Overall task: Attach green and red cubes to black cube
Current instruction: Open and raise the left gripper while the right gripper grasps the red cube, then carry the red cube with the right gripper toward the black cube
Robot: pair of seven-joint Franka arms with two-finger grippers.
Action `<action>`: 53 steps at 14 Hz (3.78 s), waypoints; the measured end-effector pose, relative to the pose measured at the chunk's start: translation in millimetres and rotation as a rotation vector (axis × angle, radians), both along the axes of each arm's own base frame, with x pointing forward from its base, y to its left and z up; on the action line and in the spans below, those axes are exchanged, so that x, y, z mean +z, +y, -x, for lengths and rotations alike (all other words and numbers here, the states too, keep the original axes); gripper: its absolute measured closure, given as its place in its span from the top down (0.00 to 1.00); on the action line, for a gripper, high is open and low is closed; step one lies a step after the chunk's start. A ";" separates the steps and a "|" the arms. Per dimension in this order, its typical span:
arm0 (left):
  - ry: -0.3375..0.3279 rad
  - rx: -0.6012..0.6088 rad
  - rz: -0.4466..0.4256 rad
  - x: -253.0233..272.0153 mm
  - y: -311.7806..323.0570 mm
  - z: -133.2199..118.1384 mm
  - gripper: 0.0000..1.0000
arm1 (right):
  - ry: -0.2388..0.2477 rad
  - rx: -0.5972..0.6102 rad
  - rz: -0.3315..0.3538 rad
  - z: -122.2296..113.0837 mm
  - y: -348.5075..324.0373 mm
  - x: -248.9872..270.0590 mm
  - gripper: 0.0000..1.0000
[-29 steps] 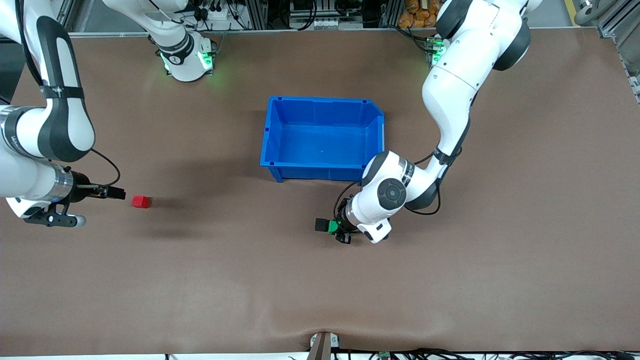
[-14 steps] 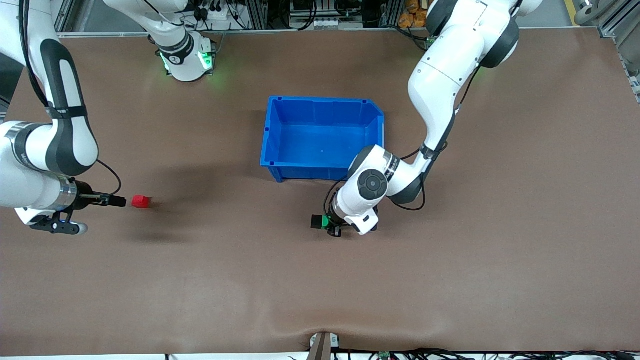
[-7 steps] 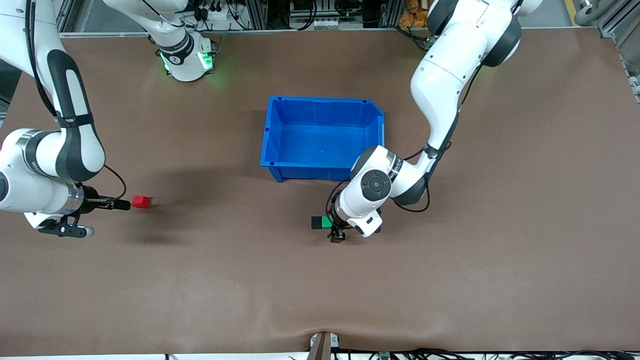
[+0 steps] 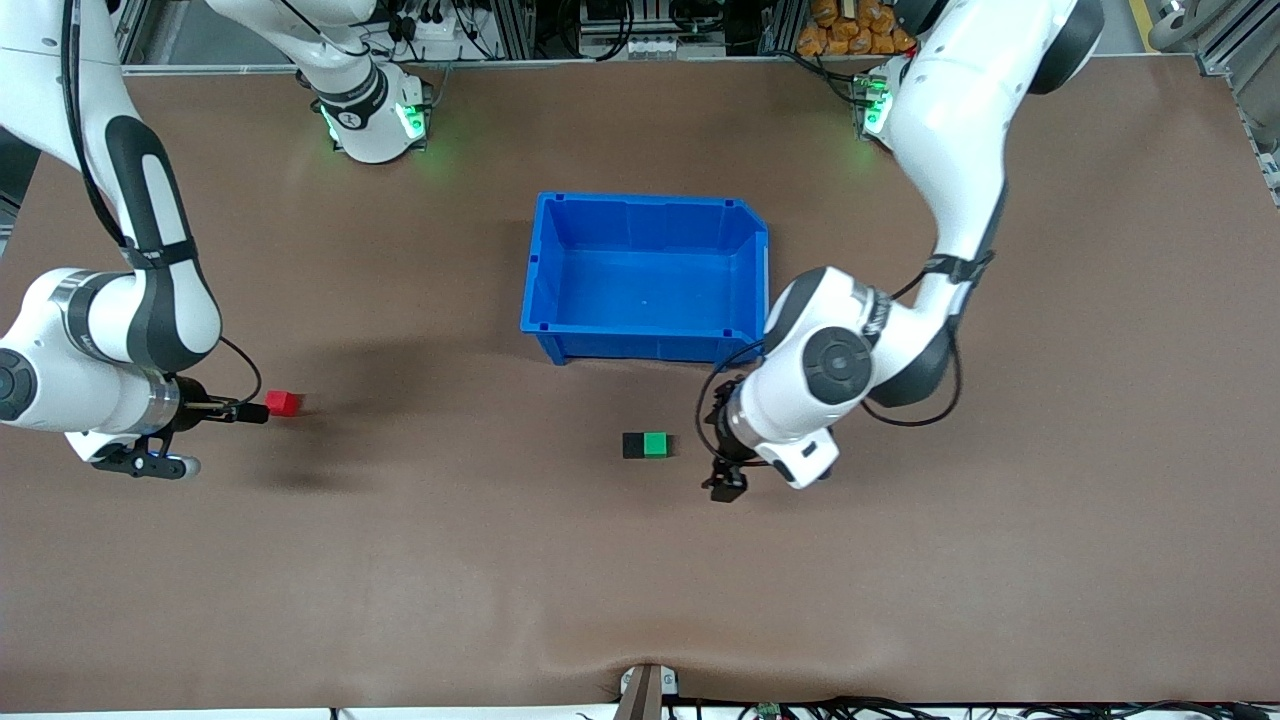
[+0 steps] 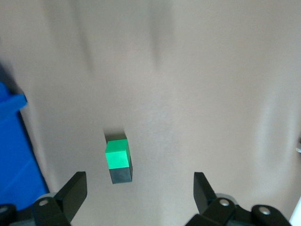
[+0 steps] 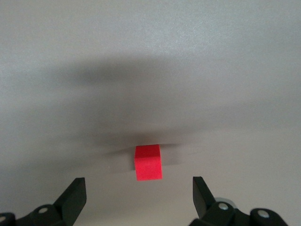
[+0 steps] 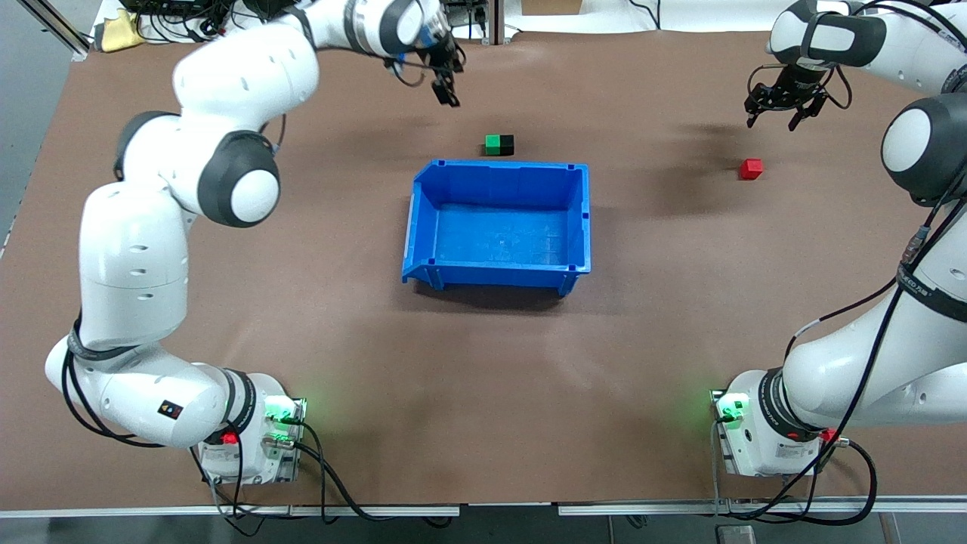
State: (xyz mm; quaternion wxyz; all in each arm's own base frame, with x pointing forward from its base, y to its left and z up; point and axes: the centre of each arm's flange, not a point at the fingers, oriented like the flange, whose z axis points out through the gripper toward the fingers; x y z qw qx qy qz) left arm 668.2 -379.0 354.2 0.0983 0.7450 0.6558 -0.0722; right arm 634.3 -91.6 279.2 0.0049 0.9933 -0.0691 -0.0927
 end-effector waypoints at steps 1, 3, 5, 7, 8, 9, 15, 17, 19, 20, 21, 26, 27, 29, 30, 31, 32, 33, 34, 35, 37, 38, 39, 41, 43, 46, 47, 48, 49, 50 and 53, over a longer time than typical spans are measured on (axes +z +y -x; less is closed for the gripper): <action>-0.007 -0.022 -0.003 19.8 11.9 -2.0 1.00 | 0.003 0.000 0.000 0.0 -0.1 -2.9 1.00; -0.010 -0.075 -0.015 54.9 34.1 -1.9 1.00 | 0.006 0.000 0.000 -0.2 -0.2 -8.4 1.00; -0.008 -0.151 -0.035 76.0 49.0 2.7 1.00 | 0.011 0.000 0.000 -0.1 -0.4 -13.7 1.00; -0.015 -0.237 -0.075 91.3 62.8 6.3 1.00 | 0.016 -0.005 0.001 0.5 -3.7 -20.1 1.00; -0.019 -0.273 -0.094 98.6 70.0 7.3 1.00 | 0.021 -0.010 0.001 1.3 -6.7 -24.6 1.00; -0.024 -0.311 -0.112 106.9 78.0 8.4 1.00 | 0.028 -0.014 0.001 2.2 -9.2 -29.9 1.00; -0.050 -0.545 -0.161 171.9 154.0 30.1 1.00 | 0.063 -0.016 -0.002 5.6 -10.8 -54.4 1.00; -0.060 -0.638 -0.172 189.2 187.1 44.5 1.00 | 0.066 -0.016 -0.002 5.8 -10.4 -58.5 1.00; -0.054 -0.717 -0.177 199.7 215.3 57.1 1.00 | 0.064 -0.014 -0.002 5.4 -9.4 -61.8 1.00; -0.044 -0.735 -0.177 203.2 227.5 62.1 1.00 | 0.064 -0.013 -0.002 5.4 -9.1 -64.4 1.00; -0.034 -0.748 -0.177 205.6 238.2 65.8 1.00 | 0.065 -0.013 -0.002 5.4 -9.0 -67.9 1.00; -0.012 -0.950 -0.217 206.6 276.1 76.5 1.00 | 0.085 -0.011 -0.003 8.0 -8.4 -85.1 0.97; -0.019 -1.003 -0.215 208.5 286.0 77.9 1.00 | 0.090 -0.011 -0.004 8.6 -8.2 -87.9 0.91; -0.038 -1.112 -0.209 214.3 310.7 80.5 1.00 | 0.097 -0.010 -0.005 9.5 -7.3 -92.5 0.87; -0.045 -1.164 -0.205 215.5 319.9 82.4 1.00 | 0.099 -0.009 -0.005 9.7 -6.9 -93.8 0.87; -0.049 -1.211 -0.200 215.8 326.9 84.5 1.00 | 0.100 -0.009 -0.006 9.8 -6.6 -94.5 0.80; -0.054 -1.254 -0.197 216.7 333.8 86.4 1.00 | 0.101 -0.009 -0.006 9.9 -6.5 -95.0 0.74; -0.061 -1.302 -0.193 218.1 340.3 88.7 1.00 | 0.101 -0.008 -0.006 10.0 -6.0 -95.5 0.74; -0.069 -1.348 -0.191 220.7 345.5 91.0 1.00 | 0.102 -0.007 -0.007 9.9 -5.3 -95.7 0.68; -0.079 -1.388 -0.191 224.3 350.3 93.2 1.00 | 0.102 -0.006 -0.008 9.8 -4.3 -96.0 0.58; -0.099 -1.462 -0.194 231.7 356.0 96.9 1.00 | 0.103 -0.005 -0.008 9.9 -3.3 -96.9 0.51; -0.106 -1.489 -0.196 235.0 356.9 98.6 1.00 | 0.104 -0.005 -0.009 10.0 -3.1 -97.3 0.42; -0.112 -1.501 -0.199 237.8 356.8 99.9 1.00 | 0.104 -0.005 -0.009 9.8 -3.0 -97.2 0.40; -0.118 -1.508 -0.204 241.9 353.8 102.1 1.00 | 0.104 -0.006 -0.009 9.8 -2.9 -97.3 0.40; -0.123 -1.515 -0.209 245.2 349.4 103.9 1.00 | 0.104 -0.018 -0.016 9.9 -2.4 -97.3 0.40; -0.123 -1.520 -0.210 250.0 346.5 107.8 1.00 | 0.099 -0.039 -0.017 8.3 -2.0 -95.7 0.40; -0.123 -1.521 -0.210 251.7 345.6 109.2 1.00 | 0.095 -0.049 -0.015 7.1 -2.0 -94.5 0.40; -0.124 -1.523 -0.212 253.9 344.3 110.7 1.00 | 0.093 -0.059 -0.013 6.1 -2.1 -93.4 0.40; -0.127 -1.525 -0.215 256.7 342.9 112.3 1.00 | 0.091 -0.070 -0.010 5.5 -2.1 -92.7 0.40; -0.130 -1.527 -0.218 259.6 341.8 114.0 1.00 | 0.089 -0.081 -0.008 4.8 -2.2 -92.0 0.40; -0.135 -1.527 -0.224 264.8 341.1 117.1 1.00 | 0.094 -0.144 0.004 2.5 -2.0 -88.1 0.40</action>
